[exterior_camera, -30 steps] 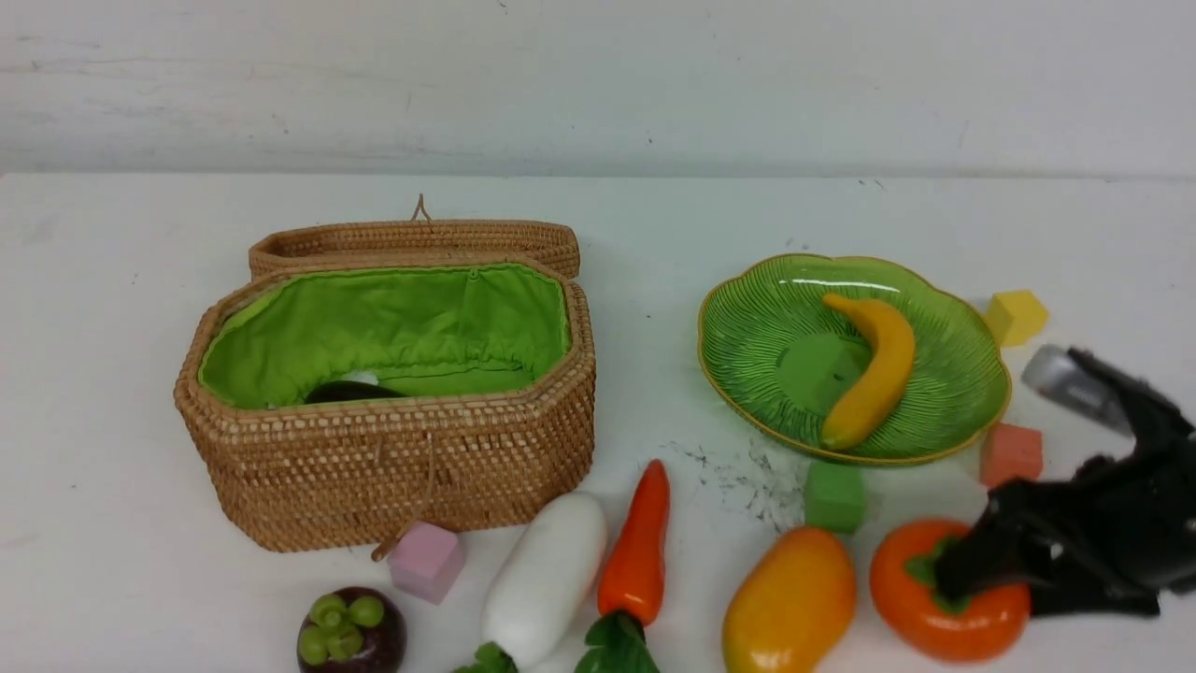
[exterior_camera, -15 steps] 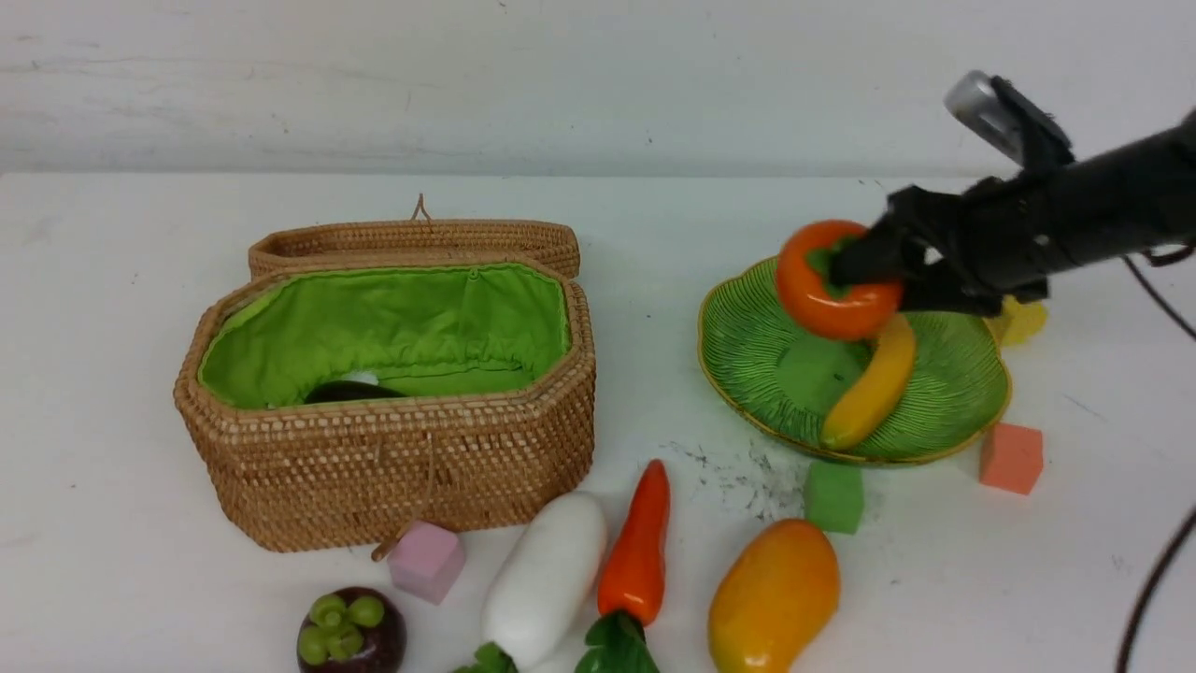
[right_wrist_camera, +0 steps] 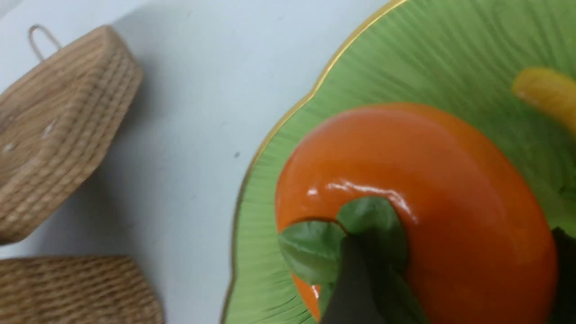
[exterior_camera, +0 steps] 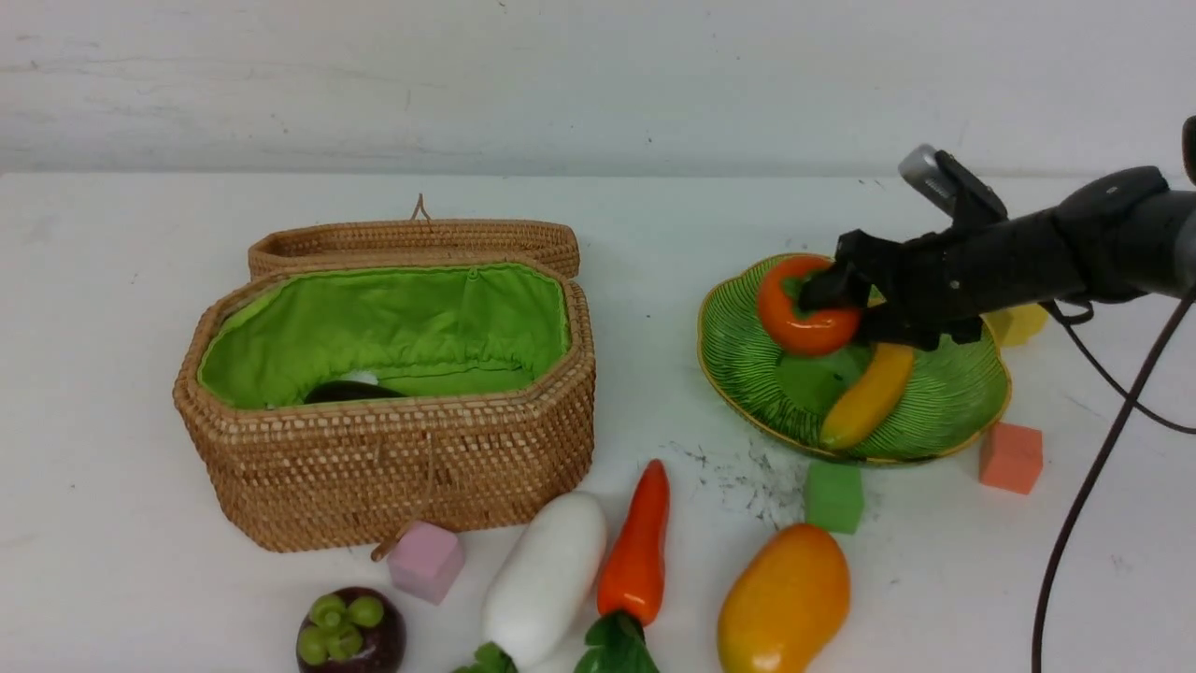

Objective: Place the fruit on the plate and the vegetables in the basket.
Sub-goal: Grab a tomato with your right arm and place it on the plate on the right.

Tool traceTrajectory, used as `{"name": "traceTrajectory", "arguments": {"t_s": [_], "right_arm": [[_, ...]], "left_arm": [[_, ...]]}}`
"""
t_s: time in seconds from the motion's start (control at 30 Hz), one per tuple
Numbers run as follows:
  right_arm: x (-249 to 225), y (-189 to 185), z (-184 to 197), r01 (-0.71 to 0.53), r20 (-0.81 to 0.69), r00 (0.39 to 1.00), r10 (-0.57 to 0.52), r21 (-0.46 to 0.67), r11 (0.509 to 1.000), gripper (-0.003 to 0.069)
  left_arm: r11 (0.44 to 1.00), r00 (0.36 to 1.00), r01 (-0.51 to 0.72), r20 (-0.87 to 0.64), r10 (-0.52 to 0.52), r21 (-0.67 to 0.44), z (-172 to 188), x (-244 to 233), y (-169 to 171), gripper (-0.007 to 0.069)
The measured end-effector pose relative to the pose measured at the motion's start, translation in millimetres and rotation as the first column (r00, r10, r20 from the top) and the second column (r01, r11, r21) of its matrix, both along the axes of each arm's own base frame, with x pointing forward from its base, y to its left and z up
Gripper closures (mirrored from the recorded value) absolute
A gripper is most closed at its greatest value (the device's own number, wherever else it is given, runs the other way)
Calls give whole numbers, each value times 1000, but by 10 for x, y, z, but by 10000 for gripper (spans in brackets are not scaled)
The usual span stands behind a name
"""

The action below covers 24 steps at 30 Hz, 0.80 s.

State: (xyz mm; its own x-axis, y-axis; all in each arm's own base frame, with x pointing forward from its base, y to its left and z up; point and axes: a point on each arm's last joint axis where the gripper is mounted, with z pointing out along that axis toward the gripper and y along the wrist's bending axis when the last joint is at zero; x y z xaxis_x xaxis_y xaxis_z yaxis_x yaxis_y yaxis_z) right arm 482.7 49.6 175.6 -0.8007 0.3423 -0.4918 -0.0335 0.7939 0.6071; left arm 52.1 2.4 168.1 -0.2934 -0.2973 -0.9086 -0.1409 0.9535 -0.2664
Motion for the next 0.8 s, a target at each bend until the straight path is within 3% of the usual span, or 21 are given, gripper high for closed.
{"name": "traceTrajectory", "arguments": {"t_s": [0.33, 0.47, 0.57, 0.8], "right_arm": [[-26, 191, 20, -74, 4, 997, 74, 0, 997, 146], [-62, 216, 36, -116, -10, 993, 116, 1, 993, 55], [-106, 213, 170, -151, 9, 988, 151, -33, 988, -17], [-340, 221, 661, -264, 23, 963, 268, -102, 959, -2]], "left_arm": [[1000, 1000, 0, 0, 0, 0, 0, 0, 0, 386], [1000, 1000, 0, 0, 0, 0, 0, 0, 0, 386], [1000, 1000, 0, 0, 0, 0, 0, 0, 0, 386], [1000, 1000, 0, 0, 0, 0, 0, 0, 0, 386]]}}
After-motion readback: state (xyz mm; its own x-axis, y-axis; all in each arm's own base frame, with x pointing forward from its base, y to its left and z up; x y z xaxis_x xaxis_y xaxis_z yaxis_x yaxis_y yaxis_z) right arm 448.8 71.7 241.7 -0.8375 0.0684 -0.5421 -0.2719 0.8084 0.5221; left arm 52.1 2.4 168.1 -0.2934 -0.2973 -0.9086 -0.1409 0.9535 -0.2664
